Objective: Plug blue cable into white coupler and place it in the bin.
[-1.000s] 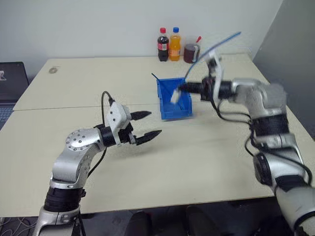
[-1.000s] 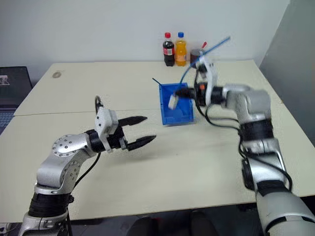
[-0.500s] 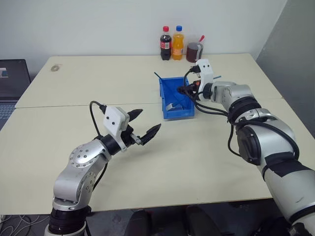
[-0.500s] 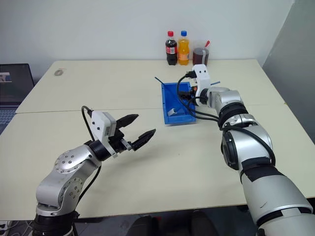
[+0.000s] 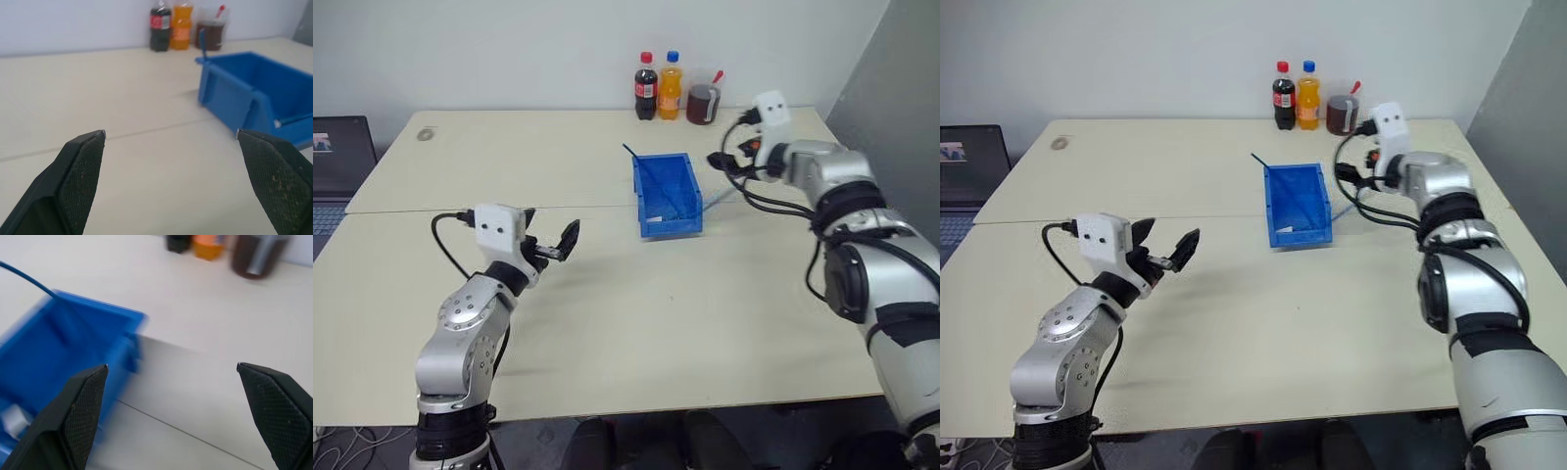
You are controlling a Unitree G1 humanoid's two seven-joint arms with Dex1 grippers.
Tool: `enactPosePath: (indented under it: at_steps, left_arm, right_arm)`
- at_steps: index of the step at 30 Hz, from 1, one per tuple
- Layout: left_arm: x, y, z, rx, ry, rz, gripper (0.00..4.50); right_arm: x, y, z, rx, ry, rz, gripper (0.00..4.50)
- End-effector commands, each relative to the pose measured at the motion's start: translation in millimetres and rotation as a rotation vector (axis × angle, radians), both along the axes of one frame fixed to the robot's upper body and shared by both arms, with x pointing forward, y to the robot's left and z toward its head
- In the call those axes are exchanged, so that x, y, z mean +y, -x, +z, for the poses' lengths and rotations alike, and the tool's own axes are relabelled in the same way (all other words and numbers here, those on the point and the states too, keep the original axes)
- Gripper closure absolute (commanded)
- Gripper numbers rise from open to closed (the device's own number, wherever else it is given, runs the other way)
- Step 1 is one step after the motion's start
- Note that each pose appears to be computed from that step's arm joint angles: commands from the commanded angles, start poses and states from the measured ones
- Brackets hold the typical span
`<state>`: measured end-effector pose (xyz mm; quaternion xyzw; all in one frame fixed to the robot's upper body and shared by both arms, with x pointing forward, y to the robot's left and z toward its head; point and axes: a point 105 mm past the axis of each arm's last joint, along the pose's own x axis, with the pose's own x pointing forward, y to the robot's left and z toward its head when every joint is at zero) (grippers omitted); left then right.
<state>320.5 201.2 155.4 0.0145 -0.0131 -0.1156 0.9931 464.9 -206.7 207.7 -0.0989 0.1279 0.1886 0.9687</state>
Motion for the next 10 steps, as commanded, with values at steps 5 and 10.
enactPosePath:
  at_steps: [5,10]
  left_arm:
    - [4.6,15.3,-3.6,0.014,-0.008,0.039,0.0]
    - [1.8,23.9,-16.3,0.054,-0.006,0.047,0.0]
  right_arm:
    - [-21.6,85.0,-6.2,-0.314,-0.115,-0.264,0.03]
    - [10.1,143.4,-43.6,-0.343,-0.05,-0.351,0.03]
